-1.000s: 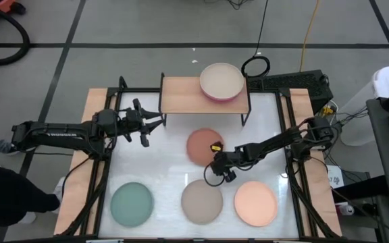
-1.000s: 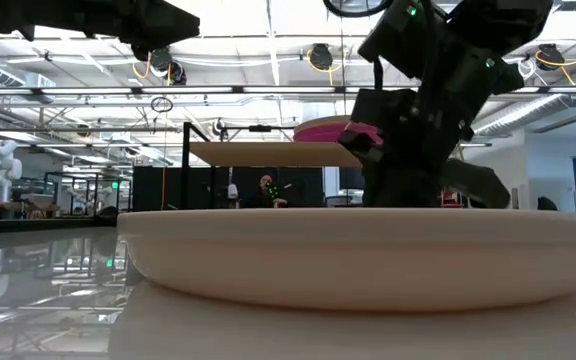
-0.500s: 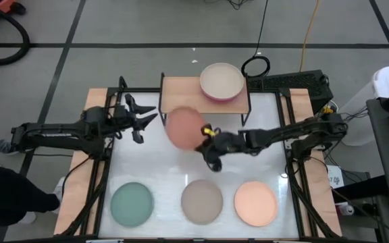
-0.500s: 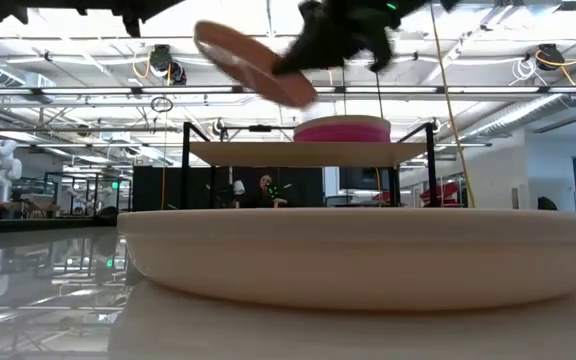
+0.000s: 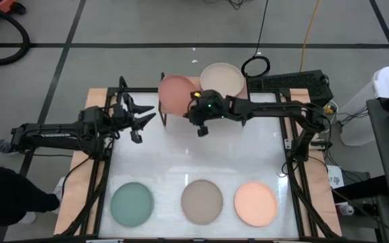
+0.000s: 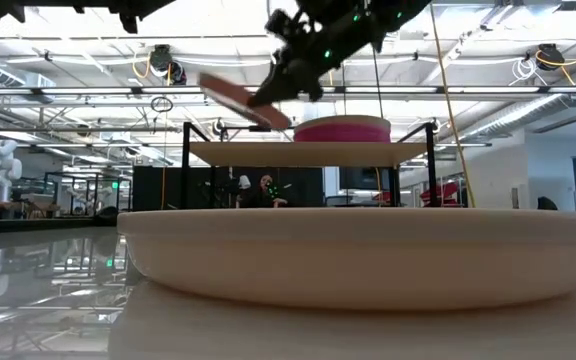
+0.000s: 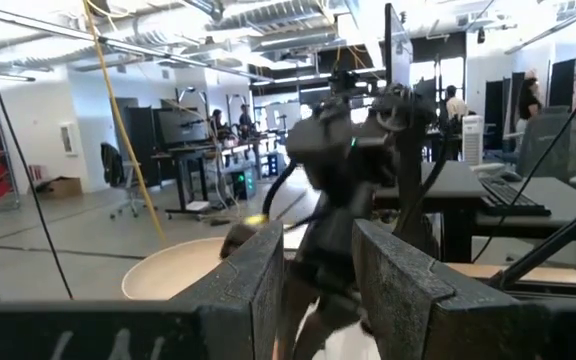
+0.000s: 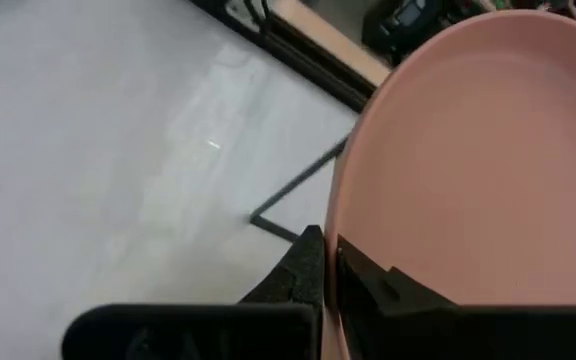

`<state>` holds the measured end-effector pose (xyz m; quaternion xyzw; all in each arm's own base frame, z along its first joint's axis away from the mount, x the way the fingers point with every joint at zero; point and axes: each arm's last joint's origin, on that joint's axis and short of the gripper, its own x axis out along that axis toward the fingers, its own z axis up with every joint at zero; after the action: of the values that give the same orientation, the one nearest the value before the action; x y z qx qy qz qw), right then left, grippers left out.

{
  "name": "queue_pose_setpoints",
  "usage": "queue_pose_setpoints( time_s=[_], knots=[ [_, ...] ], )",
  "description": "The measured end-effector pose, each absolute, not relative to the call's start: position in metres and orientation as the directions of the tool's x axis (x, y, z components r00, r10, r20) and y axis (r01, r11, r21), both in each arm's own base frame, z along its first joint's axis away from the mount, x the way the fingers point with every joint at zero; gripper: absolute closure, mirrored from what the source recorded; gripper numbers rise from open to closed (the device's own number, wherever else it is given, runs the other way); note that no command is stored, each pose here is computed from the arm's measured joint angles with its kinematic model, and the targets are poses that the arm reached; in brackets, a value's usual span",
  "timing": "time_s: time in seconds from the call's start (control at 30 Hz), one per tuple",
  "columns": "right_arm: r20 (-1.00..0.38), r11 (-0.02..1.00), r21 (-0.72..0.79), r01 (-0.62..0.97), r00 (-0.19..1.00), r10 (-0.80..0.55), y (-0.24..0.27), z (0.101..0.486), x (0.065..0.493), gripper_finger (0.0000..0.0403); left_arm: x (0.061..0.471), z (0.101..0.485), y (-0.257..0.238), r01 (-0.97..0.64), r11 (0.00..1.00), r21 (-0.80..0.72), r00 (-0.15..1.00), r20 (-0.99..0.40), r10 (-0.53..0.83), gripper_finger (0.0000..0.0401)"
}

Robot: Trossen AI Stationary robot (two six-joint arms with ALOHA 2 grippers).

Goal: Place and stack plates onto a shelf
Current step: Put the brown plate on the shelf, then stack the green plate on top of the brown plate on the shelf

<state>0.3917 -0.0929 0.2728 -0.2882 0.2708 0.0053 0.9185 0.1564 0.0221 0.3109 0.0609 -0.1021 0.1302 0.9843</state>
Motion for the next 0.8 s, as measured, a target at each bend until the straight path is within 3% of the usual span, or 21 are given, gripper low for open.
queue_pose_setpoints(
  time_s=[0.4,0.8],
  knots=[
    [-0.574,0.86,-0.487,-0.154,0.798,-0.182,-0.118,0.245,0.395,0.0394,0.157,0.307,0.022,-0.262,0.962,0.08,0.953,0.176,0.245,0.0274],
    [-0.546,0.856,-0.497,-0.14,0.817,-0.184,-0.113,0.256,0.392,0.0277,0.158,0.305,0.022,-0.26,0.962,0.083,0.957,0.158,0.245,0.0274]
  ],
)
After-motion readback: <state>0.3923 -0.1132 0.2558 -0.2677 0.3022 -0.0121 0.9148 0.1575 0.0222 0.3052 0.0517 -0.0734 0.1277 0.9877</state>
